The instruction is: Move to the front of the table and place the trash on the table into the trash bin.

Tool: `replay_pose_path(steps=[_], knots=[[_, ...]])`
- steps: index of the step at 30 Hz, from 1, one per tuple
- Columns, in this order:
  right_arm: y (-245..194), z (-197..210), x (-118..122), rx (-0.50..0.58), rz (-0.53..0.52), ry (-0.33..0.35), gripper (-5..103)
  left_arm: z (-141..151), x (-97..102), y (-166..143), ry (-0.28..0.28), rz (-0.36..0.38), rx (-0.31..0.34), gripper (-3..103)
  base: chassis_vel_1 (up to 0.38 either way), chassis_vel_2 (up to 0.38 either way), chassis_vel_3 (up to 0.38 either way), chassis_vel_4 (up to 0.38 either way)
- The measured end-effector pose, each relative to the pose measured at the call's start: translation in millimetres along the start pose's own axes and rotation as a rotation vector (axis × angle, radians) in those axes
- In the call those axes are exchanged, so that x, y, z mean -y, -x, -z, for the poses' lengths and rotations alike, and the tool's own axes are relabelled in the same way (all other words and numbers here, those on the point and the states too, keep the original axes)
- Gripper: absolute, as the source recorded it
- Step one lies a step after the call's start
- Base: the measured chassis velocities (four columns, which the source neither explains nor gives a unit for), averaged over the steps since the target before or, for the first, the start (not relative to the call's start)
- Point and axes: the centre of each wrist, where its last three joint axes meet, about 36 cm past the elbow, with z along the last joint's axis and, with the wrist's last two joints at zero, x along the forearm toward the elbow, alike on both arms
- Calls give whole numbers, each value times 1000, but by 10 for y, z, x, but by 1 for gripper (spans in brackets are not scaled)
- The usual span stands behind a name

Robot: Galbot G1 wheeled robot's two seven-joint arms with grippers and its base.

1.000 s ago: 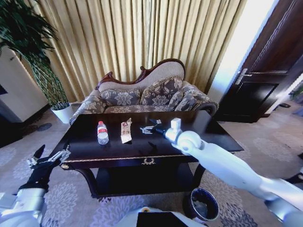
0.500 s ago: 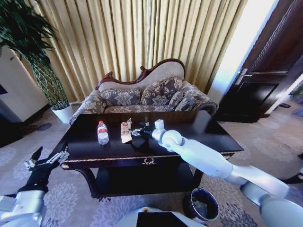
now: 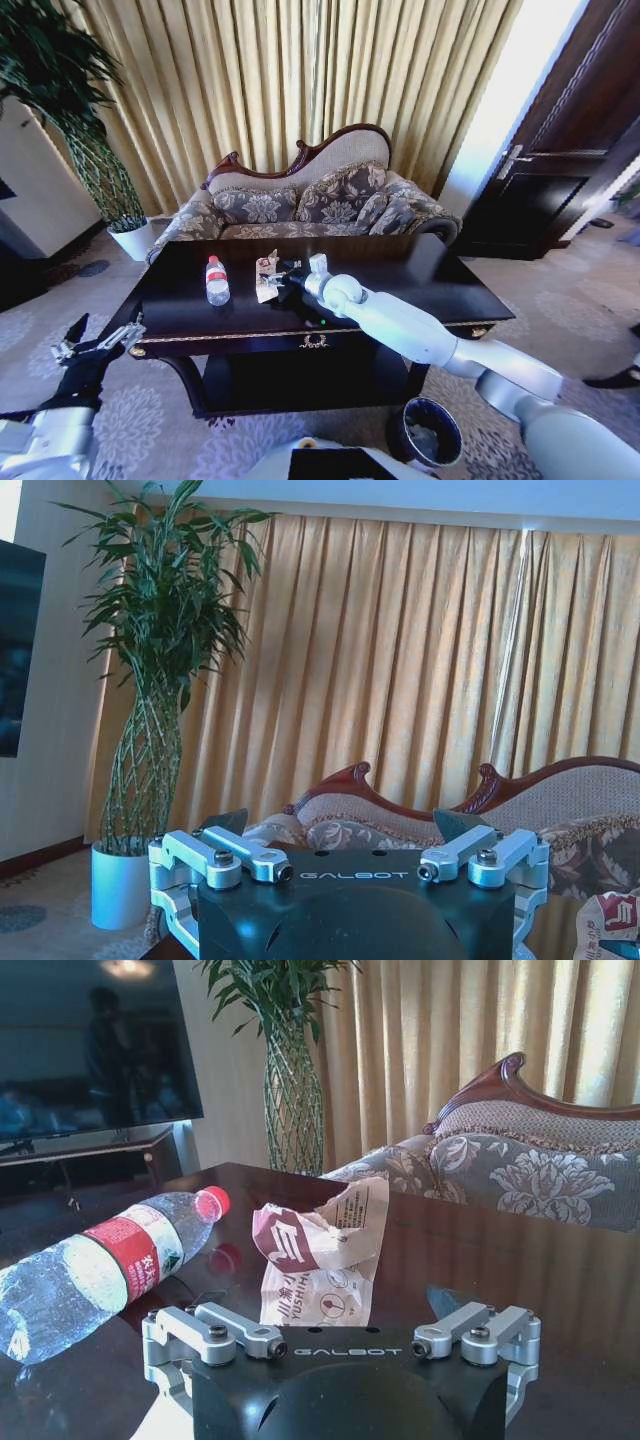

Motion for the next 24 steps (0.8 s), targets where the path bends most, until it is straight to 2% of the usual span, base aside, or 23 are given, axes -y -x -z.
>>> replay_pose_path(steps=[3,6,7,10,11,14,16,17,19,22,23,24], knots=[[4,-4,-8,-2,1,-1,102,4,-8,-6,4,3,2,100,0,0,0,0],[24,-16,-49,-3,7,2,88,2,-15,-21,3,7,3,100,0,0,0,0],[24,-16,-49,-3,7,2,88,2,-15,-21,3,7,3,100,0,0,0,0],[53,-34,-102,-3,14,0,72,-1,-21,-34,6,11,9,100,0,0,0,0],[53,-34,-102,-3,14,0,72,-1,-21,-34,6,11,9,100,0,0,0,0],[77,-52,-142,-3,18,1,56,9,-44,-56,17,16,14,100,0,0,0,0],[79,-55,-147,-3,18,2,56,10,-48,-60,19,16,14,100,0,0,0,0],[82,-59,-156,-1,14,3,44,15,-57,-67,25,17,14,100,0,0,0,0],[82,-61,-161,-1,11,3,44,15,-59,-69,26,17,15,100,0,0,0,0],[66,-71,-181,1,-1,2,28,16,-61,-72,28,16,17,100,0,0,0,0],[62,-75,-181,2,-3,1,28,16,-61,-72,28,16,17,100,0,0,0,0],[53,-82,-180,2,-6,2,22,15,-60,-72,28,16,18,100,0,0,0,0]])
